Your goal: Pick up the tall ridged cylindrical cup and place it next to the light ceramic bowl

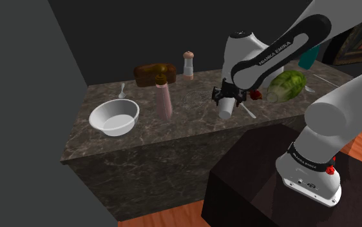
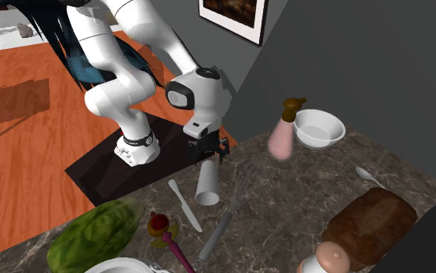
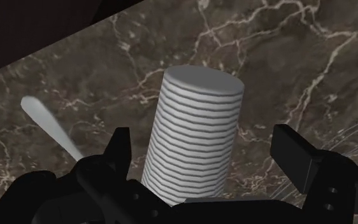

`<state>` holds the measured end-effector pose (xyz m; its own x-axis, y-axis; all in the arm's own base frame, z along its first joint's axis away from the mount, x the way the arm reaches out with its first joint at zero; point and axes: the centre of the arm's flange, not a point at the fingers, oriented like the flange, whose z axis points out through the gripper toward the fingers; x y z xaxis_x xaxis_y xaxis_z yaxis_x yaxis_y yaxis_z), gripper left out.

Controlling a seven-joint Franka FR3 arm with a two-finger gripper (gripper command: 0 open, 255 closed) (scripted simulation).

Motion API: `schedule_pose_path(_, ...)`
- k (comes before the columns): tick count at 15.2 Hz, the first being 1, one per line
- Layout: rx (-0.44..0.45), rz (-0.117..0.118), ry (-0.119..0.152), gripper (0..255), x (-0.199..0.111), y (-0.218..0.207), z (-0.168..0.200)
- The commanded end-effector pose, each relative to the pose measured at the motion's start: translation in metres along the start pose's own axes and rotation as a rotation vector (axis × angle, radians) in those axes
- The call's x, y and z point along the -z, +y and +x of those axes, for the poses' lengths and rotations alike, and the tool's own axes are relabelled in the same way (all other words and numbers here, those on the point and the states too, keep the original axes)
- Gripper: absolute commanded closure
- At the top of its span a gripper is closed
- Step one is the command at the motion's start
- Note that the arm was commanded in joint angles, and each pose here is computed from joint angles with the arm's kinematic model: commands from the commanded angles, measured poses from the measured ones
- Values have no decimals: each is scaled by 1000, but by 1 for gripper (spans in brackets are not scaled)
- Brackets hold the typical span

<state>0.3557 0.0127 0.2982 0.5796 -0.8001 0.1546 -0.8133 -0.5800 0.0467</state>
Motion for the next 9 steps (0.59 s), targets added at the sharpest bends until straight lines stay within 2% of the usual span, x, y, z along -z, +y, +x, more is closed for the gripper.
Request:
schedule_pose_path(1,-16,0,3,0,-11,-1,-1)
schedule_pose_path(6,-16,0,3,0,-41,-1,-1)
schedule_pose_path(9,-16,0,3,0,-41,-1,-1)
